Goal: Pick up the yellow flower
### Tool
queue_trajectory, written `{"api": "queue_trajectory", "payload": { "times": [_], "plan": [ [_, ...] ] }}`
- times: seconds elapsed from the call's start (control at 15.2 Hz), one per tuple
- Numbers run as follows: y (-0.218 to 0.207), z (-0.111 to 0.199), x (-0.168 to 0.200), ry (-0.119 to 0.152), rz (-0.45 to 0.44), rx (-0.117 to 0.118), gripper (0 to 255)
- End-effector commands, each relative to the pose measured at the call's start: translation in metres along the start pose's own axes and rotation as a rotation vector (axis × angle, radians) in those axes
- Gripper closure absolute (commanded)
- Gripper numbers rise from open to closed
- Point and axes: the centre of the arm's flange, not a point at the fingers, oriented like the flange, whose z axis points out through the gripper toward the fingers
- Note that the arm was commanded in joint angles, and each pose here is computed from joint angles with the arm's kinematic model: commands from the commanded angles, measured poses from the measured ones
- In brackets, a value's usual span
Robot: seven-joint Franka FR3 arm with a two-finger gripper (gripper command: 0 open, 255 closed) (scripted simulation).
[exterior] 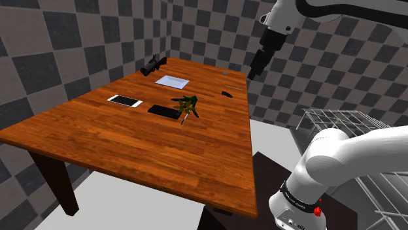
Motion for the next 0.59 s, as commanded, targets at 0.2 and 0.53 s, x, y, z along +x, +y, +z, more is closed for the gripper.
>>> {"api": "queue_trajectory", "payload": {
  "times": [0.2, 0.53],
  "plan": [
    [0.003, 0.024, 0.034, -0.016, 0.062, 0.015, 0],
    [0.013, 0.066, 0.089, -0.044, 0.165, 0.04, 0]
  ]
}}
